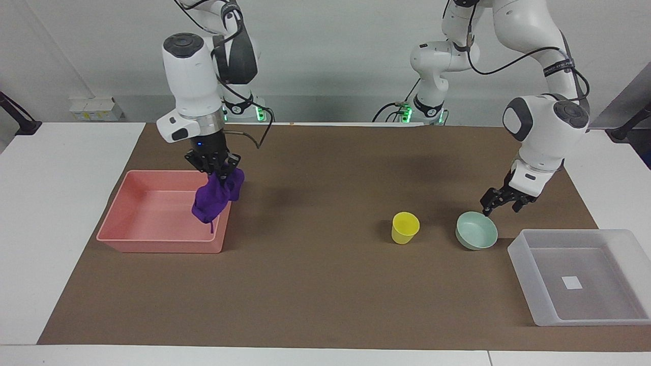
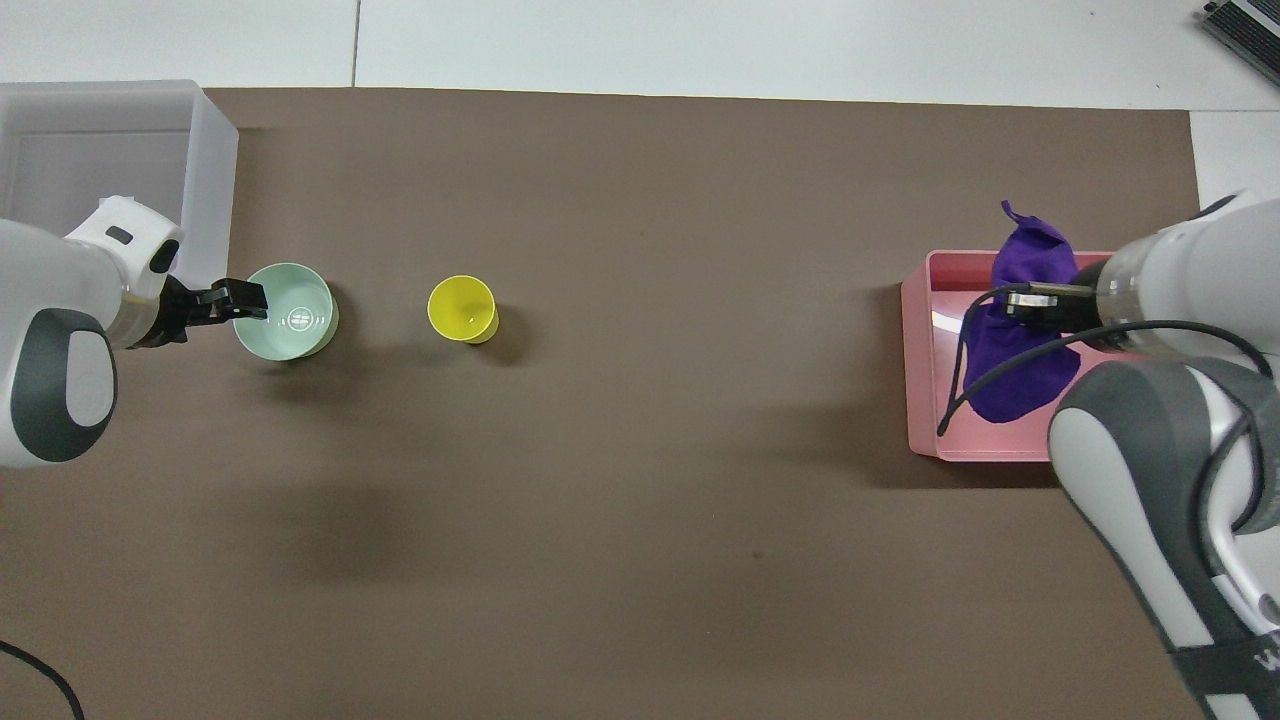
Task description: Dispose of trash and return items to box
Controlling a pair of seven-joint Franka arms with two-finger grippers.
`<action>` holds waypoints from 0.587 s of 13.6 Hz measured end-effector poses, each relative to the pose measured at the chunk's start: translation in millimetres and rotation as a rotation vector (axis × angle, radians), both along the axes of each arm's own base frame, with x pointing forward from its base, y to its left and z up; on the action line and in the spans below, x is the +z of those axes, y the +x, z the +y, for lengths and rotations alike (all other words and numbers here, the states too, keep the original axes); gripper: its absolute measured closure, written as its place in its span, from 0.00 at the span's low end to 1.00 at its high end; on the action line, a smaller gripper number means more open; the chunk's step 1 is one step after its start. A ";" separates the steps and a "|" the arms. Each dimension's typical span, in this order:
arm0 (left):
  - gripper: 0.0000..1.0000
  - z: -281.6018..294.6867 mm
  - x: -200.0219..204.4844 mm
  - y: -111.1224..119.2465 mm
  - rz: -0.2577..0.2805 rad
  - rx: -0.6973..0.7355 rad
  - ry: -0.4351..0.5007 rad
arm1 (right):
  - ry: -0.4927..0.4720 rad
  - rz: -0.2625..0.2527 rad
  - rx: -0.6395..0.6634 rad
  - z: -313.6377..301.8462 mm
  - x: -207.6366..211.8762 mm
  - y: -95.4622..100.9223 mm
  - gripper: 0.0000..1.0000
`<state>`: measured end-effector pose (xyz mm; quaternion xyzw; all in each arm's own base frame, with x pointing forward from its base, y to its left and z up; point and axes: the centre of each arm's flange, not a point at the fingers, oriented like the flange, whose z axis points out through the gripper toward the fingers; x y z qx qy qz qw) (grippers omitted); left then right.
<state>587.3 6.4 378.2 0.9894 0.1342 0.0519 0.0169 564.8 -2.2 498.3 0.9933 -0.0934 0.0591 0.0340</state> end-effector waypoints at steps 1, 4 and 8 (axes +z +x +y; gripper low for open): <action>0.00 0.2 -5.5 0.0 -0.003 0.043 -0.013 | -0.003 0.019 -0.008 -21.5 -8.6 -2.6 0.88; 0.00 0.7 -25.2 3.2 -0.005 0.127 -0.048 | -0.005 0.046 -0.034 -55.3 -45.0 -8.4 0.88; 0.15 9.0 -47.8 6.3 0.010 0.190 -0.073 | -0.005 0.032 -0.056 -75.0 -113.1 -16.3 0.88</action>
